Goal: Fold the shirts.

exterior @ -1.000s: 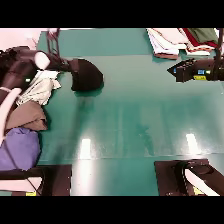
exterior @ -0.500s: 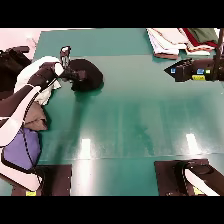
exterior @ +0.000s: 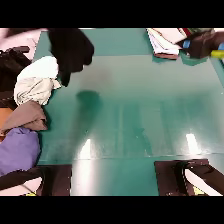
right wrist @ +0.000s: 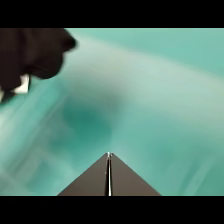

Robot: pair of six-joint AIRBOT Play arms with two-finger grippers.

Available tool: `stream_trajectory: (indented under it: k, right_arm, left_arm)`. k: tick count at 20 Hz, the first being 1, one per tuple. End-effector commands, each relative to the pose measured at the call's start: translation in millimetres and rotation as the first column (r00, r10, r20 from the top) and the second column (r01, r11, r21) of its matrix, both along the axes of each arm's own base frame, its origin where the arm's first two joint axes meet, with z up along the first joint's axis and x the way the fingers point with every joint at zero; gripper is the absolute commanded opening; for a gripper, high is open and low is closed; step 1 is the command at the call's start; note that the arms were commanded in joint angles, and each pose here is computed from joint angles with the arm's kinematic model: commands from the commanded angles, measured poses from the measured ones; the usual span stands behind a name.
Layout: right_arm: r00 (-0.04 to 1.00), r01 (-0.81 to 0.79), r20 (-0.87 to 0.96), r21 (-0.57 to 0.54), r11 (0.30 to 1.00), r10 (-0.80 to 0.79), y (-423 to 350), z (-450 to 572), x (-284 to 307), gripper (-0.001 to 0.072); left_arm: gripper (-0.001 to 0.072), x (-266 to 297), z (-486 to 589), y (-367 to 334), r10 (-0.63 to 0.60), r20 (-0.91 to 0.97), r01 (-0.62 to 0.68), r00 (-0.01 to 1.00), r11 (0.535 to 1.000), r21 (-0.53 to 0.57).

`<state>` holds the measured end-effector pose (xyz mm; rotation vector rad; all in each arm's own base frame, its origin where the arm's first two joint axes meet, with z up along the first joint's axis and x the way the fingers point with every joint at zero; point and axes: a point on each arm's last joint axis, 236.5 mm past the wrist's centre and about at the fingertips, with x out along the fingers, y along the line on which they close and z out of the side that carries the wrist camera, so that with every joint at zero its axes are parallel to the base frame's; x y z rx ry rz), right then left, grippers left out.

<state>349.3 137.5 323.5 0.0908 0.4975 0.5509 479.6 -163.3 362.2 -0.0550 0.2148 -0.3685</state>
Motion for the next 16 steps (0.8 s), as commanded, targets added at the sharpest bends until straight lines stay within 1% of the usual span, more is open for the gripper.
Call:
stream_trajectory:
  k: [1,4,6,7,8,9,10,11,13,14,16]
  right_arm:
    - [0.991,-0.002,0.131,0.007,1.000,0.001,0.3,59.4,3.9,0.0019]
    - [0.981,-0.002,0.195,0.020,1.000,-0.002,0.8,91.1,6.0,0.0020]
    - [0.979,0.000,0.202,0.030,1.000,-0.006,1.0,103.1,5.3,0.0019]
    - [0.980,-0.005,0.199,0.026,1.000,0.000,1.8,105.7,4.4,0.0019]
    - [0.980,-0.012,0.197,0.019,1.000,0.008,2.5,107.5,2.9,0.0019]
    - [0.981,-0.018,0.191,0.011,1.000,0.016,3.1,107.7,1.1,0.0019]
    - [0.983,-0.024,0.184,0.003,1.000,0.023,3.7,107.0,-0.8,0.0020]
    - [0.984,-0.027,0.177,-0.002,1.000,0.027,3.9,105.4,-2.1,0.0019]
    - [0.986,-0.032,0.164,-0.010,0.999,0.034,4.1,102.2,-4.6,0.0019]
    - [0.987,-0.035,0.156,-0.013,0.999,0.036,4.3,100.1,-4.8,0.0019]
    - [0.987,-0.036,0.154,-0.014,0.999,0.037,4.5,99.6,-4.9,0.0019]
  left_arm:
    - [0.0018,-89.3,90.0,3.0,-0.051,0.199,0.039,0.979,0.997,0.062]
    - [0.0019,-106.2,51.9,-51.7,-0.192,0.077,0.184,0.978,0.977,0.105]
    - [0.0020,-104.7,-4.2,-101.5,-0.287,-0.059,0.292,0.956,0.946,0.143]
    - [0.0022,-106.2,-32.3,-128.4,-0.335,-0.122,0.350,0.934,0.926,0.141]
    - [0.0132,-108.9,-57.8,-157.7,-0.386,-0.175,0.408,0.906,0.905,0.117]
    - [0.0503,-112.1,-73.9,-184.6,-0.433,-0.205,0.455,0.878,0.887,0.075]
    - [0.0601,-111.2,-80.3,-200.0,-0.455,-0.207,0.473,0.866,0.880,0.046]
    - [0.0601,-107.2,-79.5,-202.6,-0.458,-0.190,0.474,0.868,0.879,0.050]
    - [0.0601,-83.7,-72.1,-165.6,-0.373,-0.168,0.393,0.913,0.913,0.112]
    - [0.0601,-67.7,-70.9,-129.2,-0.296,-0.180,0.322,0.938,0.936,0.143]
    - [0.0601,-34.4,-93.9,-43.7,-0.106,-0.288,0.158,0.952,0.974,0.163]
